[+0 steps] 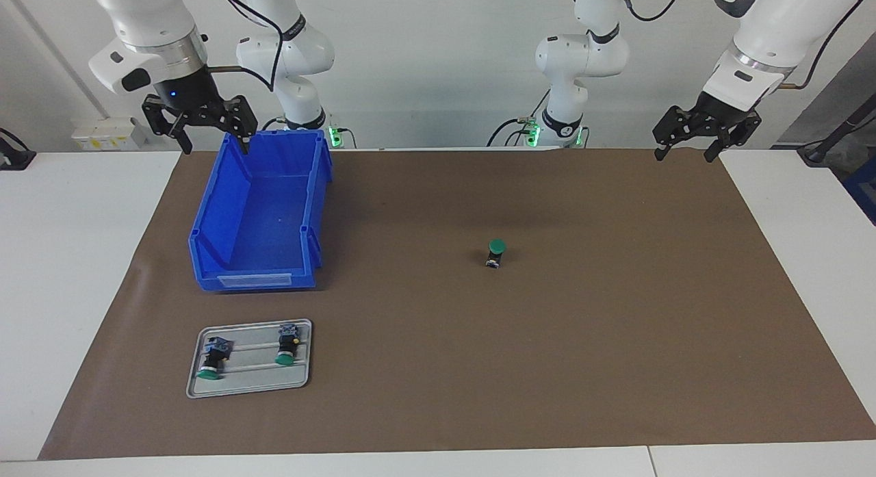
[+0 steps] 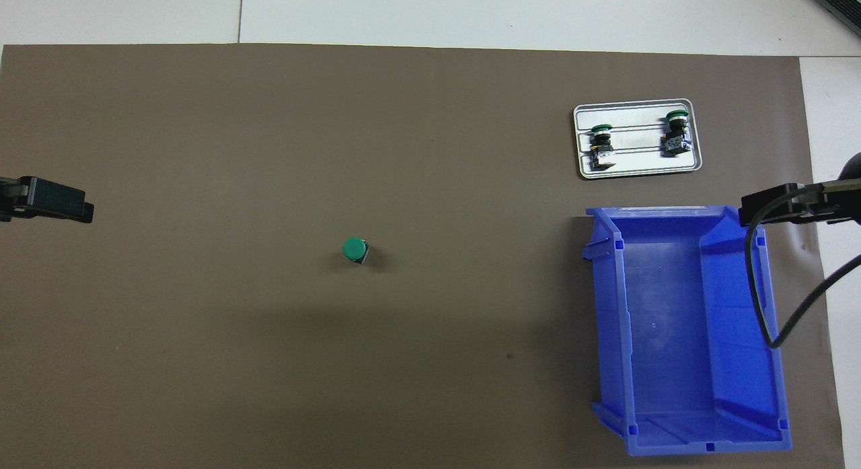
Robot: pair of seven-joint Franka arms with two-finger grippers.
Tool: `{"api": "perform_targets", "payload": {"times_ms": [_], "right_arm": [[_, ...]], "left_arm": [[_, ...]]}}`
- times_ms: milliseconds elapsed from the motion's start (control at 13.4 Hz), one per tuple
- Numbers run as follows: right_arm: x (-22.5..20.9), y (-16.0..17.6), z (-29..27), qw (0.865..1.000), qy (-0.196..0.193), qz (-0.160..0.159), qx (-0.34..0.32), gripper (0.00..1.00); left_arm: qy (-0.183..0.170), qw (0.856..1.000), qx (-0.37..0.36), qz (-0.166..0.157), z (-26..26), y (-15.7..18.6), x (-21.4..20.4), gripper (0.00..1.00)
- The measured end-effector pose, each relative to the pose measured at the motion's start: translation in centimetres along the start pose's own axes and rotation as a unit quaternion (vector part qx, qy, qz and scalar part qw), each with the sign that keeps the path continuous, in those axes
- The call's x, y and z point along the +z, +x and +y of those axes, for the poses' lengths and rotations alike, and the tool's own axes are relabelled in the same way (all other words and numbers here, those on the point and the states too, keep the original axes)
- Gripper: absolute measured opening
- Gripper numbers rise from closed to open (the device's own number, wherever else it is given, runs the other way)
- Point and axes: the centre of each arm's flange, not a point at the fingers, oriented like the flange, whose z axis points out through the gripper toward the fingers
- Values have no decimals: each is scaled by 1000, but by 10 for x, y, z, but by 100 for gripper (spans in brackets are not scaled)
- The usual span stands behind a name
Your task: Place and press button with both arms
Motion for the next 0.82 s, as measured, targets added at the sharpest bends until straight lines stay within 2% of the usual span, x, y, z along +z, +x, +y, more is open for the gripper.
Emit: {"api": "perform_targets", "payload": {"times_ms": [372, 596, 819], "right_arm": [[-4, -4, -16, 1000, 4, 5, -9, 100], [14, 5, -99, 1000, 10, 25, 7, 100], [55, 13, -202, 998, 24, 48, 41, 100]], "left_arm": [[0, 1000, 0, 0, 0, 0, 0, 100], [0, 1000, 0, 0, 0, 0, 0, 100], [0, 1000, 0, 0, 0, 0, 0, 100]]}}
